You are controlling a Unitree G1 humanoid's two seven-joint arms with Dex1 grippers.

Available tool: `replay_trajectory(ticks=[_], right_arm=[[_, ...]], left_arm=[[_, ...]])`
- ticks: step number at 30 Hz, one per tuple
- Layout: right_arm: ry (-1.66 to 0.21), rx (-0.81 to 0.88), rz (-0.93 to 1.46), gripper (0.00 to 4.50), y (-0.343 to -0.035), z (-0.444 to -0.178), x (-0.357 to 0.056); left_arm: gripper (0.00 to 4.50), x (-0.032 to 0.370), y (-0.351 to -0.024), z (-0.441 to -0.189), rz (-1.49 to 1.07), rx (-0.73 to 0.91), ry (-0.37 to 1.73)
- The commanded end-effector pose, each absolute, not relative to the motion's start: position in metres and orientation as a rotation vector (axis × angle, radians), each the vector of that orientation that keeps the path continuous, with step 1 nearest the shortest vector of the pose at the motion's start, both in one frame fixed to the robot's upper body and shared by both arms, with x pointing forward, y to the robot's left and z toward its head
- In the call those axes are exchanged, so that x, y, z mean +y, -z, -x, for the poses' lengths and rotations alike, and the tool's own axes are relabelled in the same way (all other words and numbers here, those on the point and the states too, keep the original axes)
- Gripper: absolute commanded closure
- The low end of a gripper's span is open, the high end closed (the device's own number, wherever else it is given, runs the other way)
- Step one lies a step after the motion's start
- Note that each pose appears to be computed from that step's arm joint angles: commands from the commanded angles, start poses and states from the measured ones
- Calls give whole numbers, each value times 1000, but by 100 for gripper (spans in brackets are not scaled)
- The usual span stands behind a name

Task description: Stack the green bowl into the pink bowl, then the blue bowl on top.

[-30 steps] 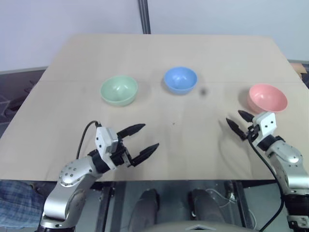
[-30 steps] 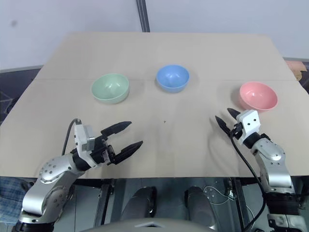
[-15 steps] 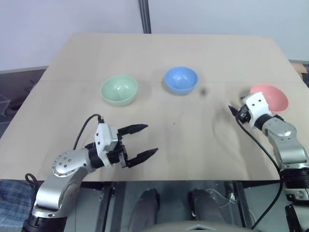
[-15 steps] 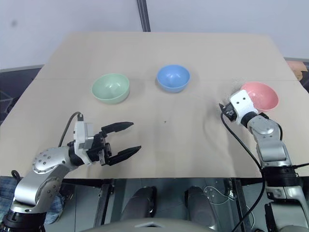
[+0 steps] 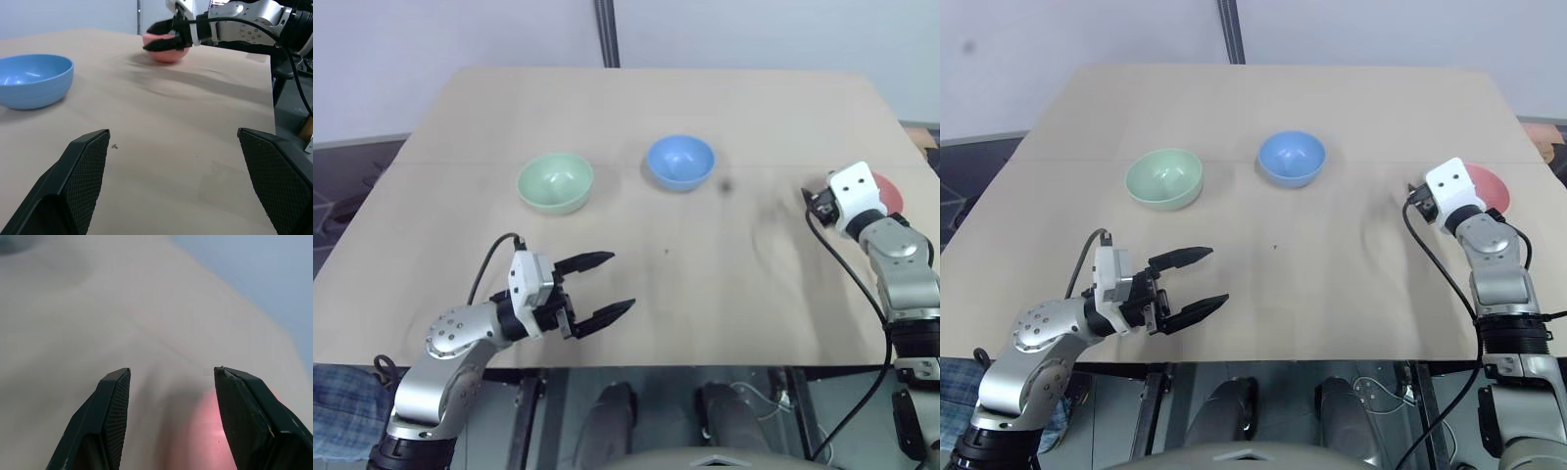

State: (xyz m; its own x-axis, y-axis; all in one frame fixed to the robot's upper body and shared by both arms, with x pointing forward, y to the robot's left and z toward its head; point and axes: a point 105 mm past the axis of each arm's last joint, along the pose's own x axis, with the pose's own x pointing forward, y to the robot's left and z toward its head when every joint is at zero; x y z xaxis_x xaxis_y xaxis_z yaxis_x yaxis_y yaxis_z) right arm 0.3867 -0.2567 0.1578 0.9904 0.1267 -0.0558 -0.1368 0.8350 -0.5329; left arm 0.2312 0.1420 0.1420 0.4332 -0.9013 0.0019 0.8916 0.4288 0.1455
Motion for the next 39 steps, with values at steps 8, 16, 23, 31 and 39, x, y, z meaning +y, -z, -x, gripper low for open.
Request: replay_trajectory(ticks=[8, 16, 23, 31, 39], right_arm=[[-98, 203, 577, 165, -132, -380, -278], [-131, 277, 622, 250, -122, -375, -278], [-157, 253, 648, 446, -129, -376, -274], [-419, 145, 631, 446, -139, -367, -226], [-910, -73, 647, 446, -162, -321, -134]], left_arm=[[8, 139, -148, -231, -142, -125, 1155], [0, 138, -149, -231, -138, -136, 1161], [0, 137, -148, -230, -132, -141, 1153], [0, 140, -148, -230, -133, -140, 1139], [0, 145, -151, -233, -130, -151, 1096]])
